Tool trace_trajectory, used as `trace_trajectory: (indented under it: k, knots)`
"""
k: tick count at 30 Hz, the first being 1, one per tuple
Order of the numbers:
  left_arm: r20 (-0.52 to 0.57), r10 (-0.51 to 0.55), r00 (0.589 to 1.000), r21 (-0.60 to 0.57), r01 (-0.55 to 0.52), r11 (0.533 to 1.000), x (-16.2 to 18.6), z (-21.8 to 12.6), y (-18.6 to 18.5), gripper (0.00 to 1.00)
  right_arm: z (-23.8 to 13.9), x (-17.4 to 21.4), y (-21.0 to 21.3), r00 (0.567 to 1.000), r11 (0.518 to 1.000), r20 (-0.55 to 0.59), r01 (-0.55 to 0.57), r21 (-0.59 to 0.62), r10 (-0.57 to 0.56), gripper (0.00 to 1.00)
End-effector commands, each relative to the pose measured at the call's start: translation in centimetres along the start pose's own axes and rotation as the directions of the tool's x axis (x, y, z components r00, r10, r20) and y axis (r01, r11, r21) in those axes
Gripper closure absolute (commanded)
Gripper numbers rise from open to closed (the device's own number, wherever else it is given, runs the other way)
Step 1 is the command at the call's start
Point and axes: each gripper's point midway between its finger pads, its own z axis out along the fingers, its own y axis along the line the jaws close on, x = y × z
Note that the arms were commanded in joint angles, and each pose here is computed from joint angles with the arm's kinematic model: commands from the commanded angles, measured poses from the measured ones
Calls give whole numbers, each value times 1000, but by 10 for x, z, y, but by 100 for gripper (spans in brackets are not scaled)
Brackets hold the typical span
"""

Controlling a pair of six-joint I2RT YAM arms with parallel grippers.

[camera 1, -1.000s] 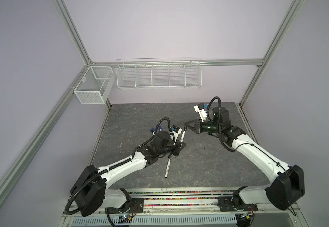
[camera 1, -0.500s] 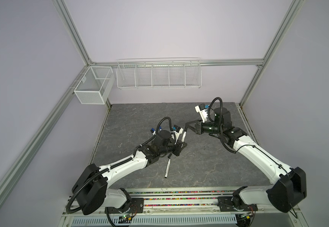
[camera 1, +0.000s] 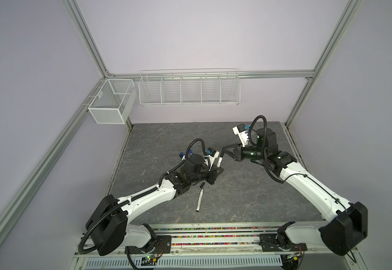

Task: Insert the pens into the pen caps
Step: 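Lower the black cap with the right gripper onto the held marker tip, then press the black cap down onto the marker with the right gripper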

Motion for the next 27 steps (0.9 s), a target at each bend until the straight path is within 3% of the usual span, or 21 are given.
trace_trajectory:
  k: [1, 6, 10, 16, 22, 25, 27]
  knots:
    - [196, 68, 978, -6, -68, 998, -57, -14, -9, 100, 4, 33, 15, 990, 995, -137, -38, -92, 25, 93]
    - [264, 80, 961, -48, -70, 996, -68, -17, -3, 100, 5, 40, 32, 983, 985, -184, -14, -169, -18, 92]
    - [381, 117, 917, -95, -87, 992, -88, -28, 1, 100, 4, 45, 45, 977, 979, -206, 13, -202, -56, 89]
    - [494, 281, 823, -196, -209, 958, -106, -46, -5, 100, -3, 24, 43, 986, 988, -149, 56, -143, -77, 87]
    - [524, 313, 792, -236, -217, 947, -107, -53, -2, 100, -12, 2, 51, 990, 986, -89, 101, -132, -113, 84]
    - [517, 310, 798, -228, -221, 948, -100, -50, -4, 100, -16, -8, 51, 990, 987, -58, 123, -106, -129, 78]
    - [508, 299, 808, -221, -214, 952, -95, -47, -3, 100, -20, -15, 48, 991, 989, -34, 128, -75, -131, 63]
